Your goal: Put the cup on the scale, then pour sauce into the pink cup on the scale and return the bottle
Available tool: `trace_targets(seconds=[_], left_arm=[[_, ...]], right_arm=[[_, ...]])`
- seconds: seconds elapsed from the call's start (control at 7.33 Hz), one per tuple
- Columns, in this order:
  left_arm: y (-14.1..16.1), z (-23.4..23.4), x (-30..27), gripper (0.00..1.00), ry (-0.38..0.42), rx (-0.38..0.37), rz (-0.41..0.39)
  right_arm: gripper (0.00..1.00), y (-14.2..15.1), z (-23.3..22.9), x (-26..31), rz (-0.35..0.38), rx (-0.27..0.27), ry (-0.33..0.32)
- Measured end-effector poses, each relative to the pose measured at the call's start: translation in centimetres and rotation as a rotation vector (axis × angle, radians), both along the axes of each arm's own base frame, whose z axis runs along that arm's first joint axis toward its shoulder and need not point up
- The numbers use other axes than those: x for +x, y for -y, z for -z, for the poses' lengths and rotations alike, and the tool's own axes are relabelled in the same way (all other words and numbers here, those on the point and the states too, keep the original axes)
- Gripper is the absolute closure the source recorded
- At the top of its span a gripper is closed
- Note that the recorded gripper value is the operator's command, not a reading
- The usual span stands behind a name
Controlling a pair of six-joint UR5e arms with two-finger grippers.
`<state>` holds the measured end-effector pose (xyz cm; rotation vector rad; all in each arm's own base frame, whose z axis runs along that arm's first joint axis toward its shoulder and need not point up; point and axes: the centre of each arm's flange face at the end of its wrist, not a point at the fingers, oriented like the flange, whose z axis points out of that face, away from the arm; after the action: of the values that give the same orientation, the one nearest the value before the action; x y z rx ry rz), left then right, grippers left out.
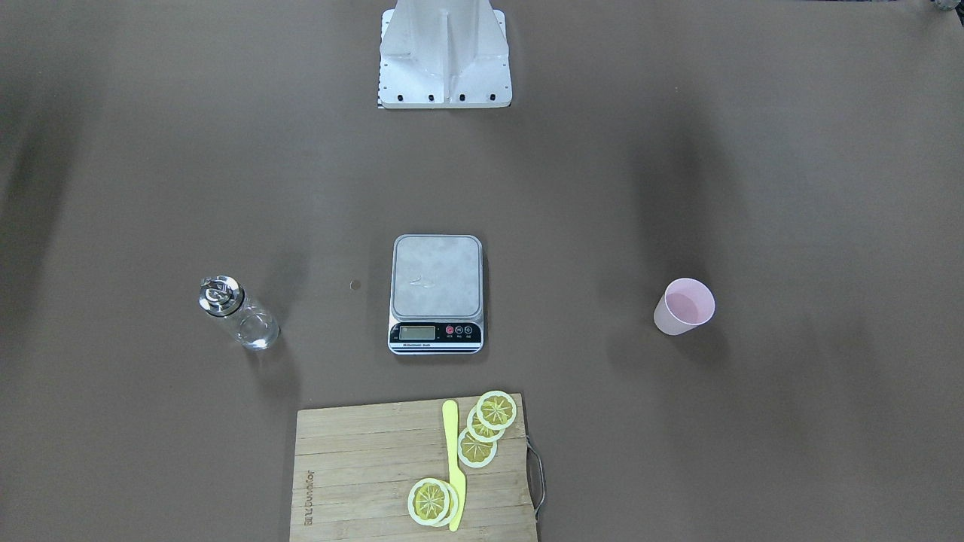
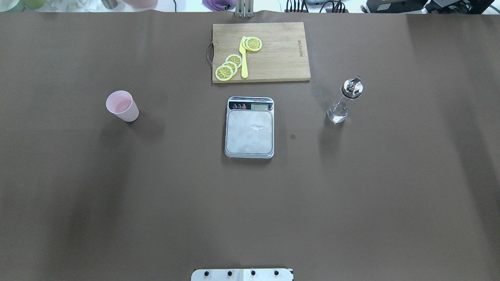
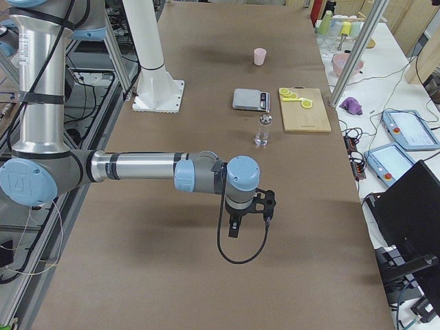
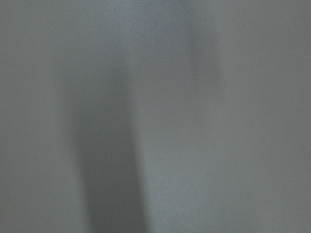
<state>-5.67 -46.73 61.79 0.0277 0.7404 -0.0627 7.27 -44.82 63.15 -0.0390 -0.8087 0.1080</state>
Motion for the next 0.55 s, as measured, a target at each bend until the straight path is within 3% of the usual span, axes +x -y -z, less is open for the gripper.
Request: trace_targets(seconds=[0.55], left_arm=[[-0.01, -0.13, -0.27, 0.02, -0.001, -0.005, 0.008]], right_arm=[[0.0, 0.12, 0.19, 0.0, -0.002, 0.002, 0.001]])
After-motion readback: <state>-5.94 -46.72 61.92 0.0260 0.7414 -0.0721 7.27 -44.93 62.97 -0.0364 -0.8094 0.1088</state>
